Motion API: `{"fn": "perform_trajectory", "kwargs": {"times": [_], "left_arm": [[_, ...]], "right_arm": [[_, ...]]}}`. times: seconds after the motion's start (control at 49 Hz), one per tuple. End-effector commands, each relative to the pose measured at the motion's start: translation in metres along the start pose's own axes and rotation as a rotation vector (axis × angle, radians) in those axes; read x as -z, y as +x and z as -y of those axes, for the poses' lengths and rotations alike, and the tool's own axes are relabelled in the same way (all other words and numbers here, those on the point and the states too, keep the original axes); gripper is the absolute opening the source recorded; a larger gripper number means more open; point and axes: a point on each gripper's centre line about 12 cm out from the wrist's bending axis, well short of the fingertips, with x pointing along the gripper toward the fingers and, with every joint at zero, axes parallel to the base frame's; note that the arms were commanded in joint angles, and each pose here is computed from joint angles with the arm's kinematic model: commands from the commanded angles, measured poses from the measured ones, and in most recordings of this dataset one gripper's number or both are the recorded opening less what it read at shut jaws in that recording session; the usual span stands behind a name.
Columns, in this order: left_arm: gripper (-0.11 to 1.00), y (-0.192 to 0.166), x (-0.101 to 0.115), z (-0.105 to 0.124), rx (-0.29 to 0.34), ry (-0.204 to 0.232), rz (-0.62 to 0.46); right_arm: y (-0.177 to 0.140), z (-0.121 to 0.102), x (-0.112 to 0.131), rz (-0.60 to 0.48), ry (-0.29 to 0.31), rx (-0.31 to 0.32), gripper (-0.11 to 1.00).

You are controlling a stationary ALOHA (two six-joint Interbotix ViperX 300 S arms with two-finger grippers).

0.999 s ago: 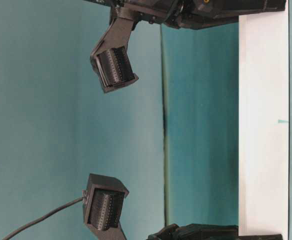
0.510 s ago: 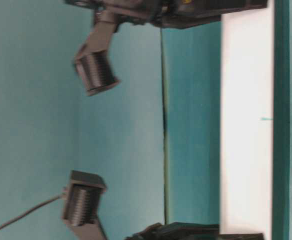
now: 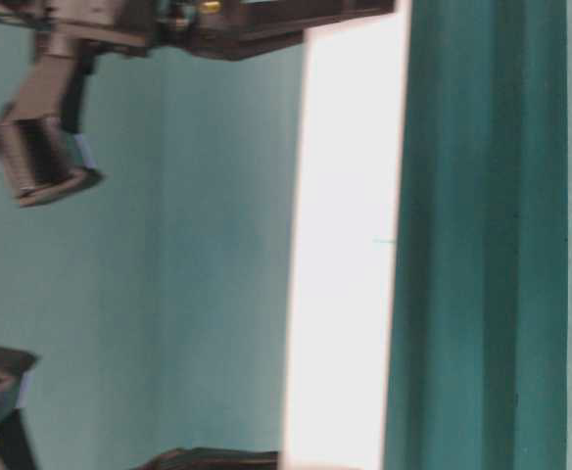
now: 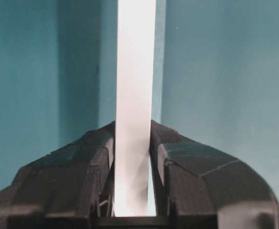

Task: Lift a wooden board with both hands.
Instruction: 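Lift the white board upward and back with both grippers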

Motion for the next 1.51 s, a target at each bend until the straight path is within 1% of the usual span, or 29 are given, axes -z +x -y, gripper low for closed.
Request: {"fn": "perform_trajectory", "kwargs": {"times": [0.0, 0.163, 0.367, 0.571, 0.877, 1.081, 1.182, 1.366, 1.488], "left_arm": [[0.17, -0.024, -0.012, -0.006, -0.008, -0.019, 0.061], [0.17, -0.05, -0.019, -0.009, -0.014, -0.03, 0.055], [0.17, -0.082, -0.036, -0.01, -0.018, -0.032, 0.062], [0.17, -0.104, -0.05, -0.01, -0.017, -0.037, 0.075], [0.17, -0.133, -0.061, -0.013, -0.022, -0.044, 0.071], [0.17, -0.16, -0.075, -0.014, -0.022, -0.046, 0.114], [0.17, -0.174, -0.08, -0.014, -0.023, -0.047, 0.121], [0.17, -0.189, -0.085, -0.014, -0.024, -0.048, 0.091], [0.17, -0.196, -0.09, -0.014, -0.023, -0.05, 0.106]], "right_arm": [[-0.024, -0.002, -0.009, 0.035, 0.017, -0.008, 0.21], [-0.05, -0.005, -0.014, 0.034, 0.01, -0.013, 0.21], [-0.076, -0.009, -0.023, 0.03, 0.015, -0.017, 0.21], [-0.105, -0.013, -0.03, 0.004, 0.007, -0.017, 0.21], [-0.145, -0.016, -0.038, 0.002, 0.007, -0.017, 0.21], [-0.172, -0.013, -0.039, 0.002, 0.008, 0.003, 0.21], [-0.182, -0.013, -0.041, 0.022, 0.005, 0.005, 0.21], [-0.207, -0.015, -0.044, 0.076, 0.007, 0.016, 0.21], [-0.213, -0.015, -0.046, 0.093, 0.014, 0.016, 0.21]]}}
